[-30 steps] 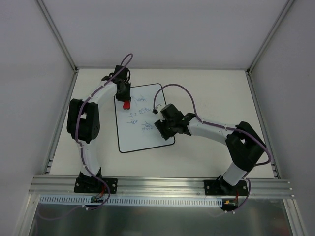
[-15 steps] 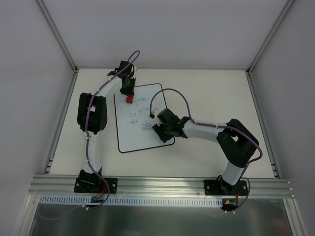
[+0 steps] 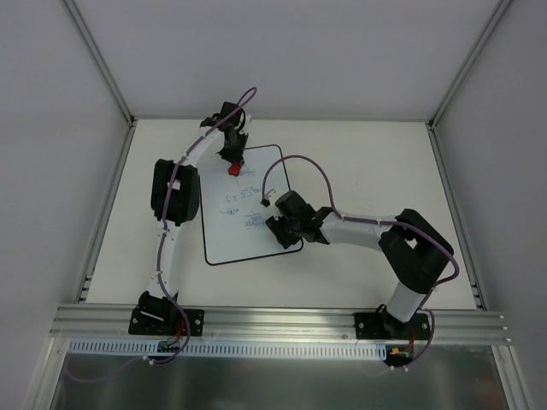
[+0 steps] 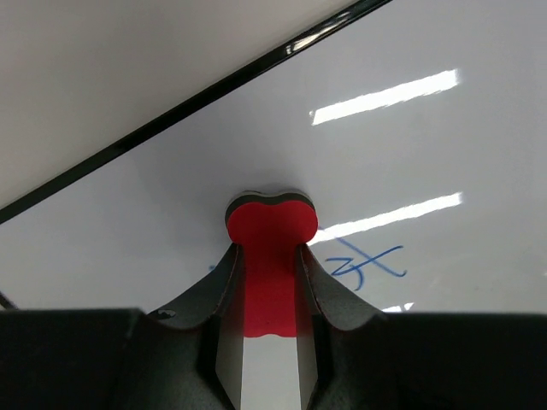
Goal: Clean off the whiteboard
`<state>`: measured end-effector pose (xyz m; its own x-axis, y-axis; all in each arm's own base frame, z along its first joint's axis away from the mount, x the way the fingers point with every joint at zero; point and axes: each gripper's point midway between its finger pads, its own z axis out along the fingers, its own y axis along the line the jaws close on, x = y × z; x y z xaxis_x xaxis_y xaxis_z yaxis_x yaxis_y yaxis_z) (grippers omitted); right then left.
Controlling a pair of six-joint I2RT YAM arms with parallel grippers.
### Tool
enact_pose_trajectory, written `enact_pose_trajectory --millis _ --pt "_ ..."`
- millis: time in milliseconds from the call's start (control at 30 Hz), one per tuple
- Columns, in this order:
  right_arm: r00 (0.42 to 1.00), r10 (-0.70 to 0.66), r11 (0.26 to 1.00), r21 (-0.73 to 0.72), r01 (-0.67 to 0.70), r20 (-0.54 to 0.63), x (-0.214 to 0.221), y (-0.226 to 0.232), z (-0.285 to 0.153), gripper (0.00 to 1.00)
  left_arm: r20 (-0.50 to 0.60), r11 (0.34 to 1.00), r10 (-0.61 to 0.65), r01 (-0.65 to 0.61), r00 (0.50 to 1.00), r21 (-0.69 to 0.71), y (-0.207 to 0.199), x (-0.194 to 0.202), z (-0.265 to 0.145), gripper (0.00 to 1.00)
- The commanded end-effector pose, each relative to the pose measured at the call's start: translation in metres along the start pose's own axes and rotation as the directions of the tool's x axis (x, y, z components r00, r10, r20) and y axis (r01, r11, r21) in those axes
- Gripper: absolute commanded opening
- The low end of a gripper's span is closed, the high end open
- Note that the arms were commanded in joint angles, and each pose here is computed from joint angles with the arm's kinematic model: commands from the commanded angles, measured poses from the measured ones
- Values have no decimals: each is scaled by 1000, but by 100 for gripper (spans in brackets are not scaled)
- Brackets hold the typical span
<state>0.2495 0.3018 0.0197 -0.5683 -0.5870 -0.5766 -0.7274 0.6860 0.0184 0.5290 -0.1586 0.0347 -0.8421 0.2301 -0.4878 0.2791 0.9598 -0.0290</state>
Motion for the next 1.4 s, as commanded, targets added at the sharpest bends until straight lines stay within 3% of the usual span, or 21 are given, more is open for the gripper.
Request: enact_pose_trajectory --millis 0,167,367,533,667,767,867,1067,1133,1367 --pt "993 17 1000 17 -15 -115 43 0 -9 47 -119 993 64 -51 991 108 -54 28 15 17" --pt "994 17 999 48 -12 -110 44 -6 -21 47 -233 981 96 -53 968 184 -112 63 28 14" --pt "991 15 999 50 -9 -132 48 -7 -19 47 -270 986 95 -53 958 161 -130 77 21 13" --pt "986 34 998 52 -26 -161 59 -6 -14 47 -250 997 -79 81 965 -4 -68 62 15 13" --pt "980 47 998 56 -37 -192 70 -6 -10 47 -220 958 -276 251 936 -135 2 57 8 11" --pt "978 59 997 59 -49 -198 75 -7 -9 46 -187 927 -351 312 918 -208 43 55 2 10" --pt "977 71 996 67 -59 -201 79 -9 -8 46 -179 917 -368 324 912 -231 58 56 -2 9" --pt "979 78 994 84 -63 -190 75 -13 -8 46 -230 946 -299 256 926 -198 30 64 6 6" --pt "979 83 994 87 -67 -186 73 -14 -8 46 -243 967 -231 196 942 -161 0 64 7 5" --pt "978 106 991 97 -90 -178 71 -18 -10 46 -355 990 -138 125 925 -59 -77 103 11 1"
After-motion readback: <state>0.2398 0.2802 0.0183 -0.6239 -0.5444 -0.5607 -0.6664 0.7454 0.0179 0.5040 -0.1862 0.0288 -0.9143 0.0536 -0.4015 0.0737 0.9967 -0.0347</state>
